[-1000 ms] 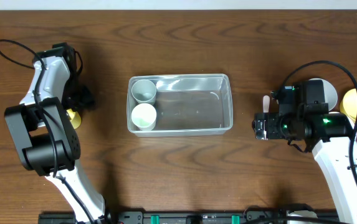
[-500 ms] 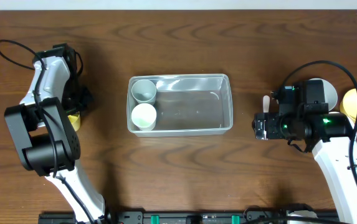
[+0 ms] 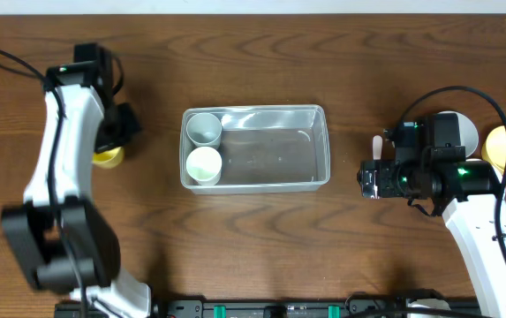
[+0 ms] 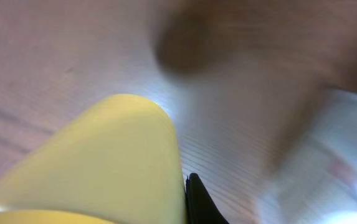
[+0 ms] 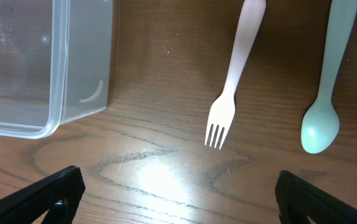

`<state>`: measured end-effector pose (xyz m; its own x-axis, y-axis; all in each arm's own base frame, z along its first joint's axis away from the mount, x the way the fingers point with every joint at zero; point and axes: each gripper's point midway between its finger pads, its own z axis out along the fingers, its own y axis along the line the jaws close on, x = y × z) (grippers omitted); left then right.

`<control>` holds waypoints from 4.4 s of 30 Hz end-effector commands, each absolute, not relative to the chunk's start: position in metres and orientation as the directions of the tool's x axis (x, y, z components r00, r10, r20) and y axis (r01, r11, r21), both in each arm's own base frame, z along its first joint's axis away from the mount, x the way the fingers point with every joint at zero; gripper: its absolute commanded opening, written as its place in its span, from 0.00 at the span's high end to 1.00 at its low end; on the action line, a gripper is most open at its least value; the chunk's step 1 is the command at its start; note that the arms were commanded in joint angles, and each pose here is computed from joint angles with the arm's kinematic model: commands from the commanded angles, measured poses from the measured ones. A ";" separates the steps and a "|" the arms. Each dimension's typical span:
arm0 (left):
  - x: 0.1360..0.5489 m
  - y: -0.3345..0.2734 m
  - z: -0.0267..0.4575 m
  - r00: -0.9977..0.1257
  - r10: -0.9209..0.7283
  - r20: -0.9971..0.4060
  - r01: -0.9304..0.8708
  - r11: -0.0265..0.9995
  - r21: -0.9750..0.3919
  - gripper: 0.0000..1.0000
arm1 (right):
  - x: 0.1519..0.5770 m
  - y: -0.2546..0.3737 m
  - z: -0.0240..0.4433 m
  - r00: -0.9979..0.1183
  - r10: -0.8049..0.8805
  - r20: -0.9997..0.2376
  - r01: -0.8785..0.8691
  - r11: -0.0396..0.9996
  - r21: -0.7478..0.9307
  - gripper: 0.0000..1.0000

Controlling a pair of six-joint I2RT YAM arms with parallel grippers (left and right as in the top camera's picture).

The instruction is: Pack container

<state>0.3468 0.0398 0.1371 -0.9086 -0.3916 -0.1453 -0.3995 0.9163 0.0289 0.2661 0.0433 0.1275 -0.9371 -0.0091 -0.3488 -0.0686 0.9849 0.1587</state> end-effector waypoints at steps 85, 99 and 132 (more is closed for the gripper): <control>0.336 -0.186 0.086 -0.917 0.394 -0.070 0.396 0.918 -0.013 0.61 | 0.268 0.044 0.131 -0.936 0.011 -0.351 -0.054 0.983 0.174 0.01; 0.334 -0.185 0.088 -0.916 0.394 -0.071 0.396 0.918 -0.012 0.55 | 0.268 0.044 0.131 -0.936 0.011 -0.352 -0.054 0.983 0.174 0.01; 0.310 0.007 0.243 -0.863 -0.321 -0.389 -0.268 0.945 -0.187 0.32 | 0.342 -0.094 0.212 -0.828 0.232 -0.511 0.307 0.949 -0.066 0.01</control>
<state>0.3116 0.0122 0.2531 -0.8537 -0.3036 -0.4232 -0.2659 0.9527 -0.1470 0.3363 -0.0708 0.2439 -0.7730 0.2240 -0.5935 0.2856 0.9583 -0.0104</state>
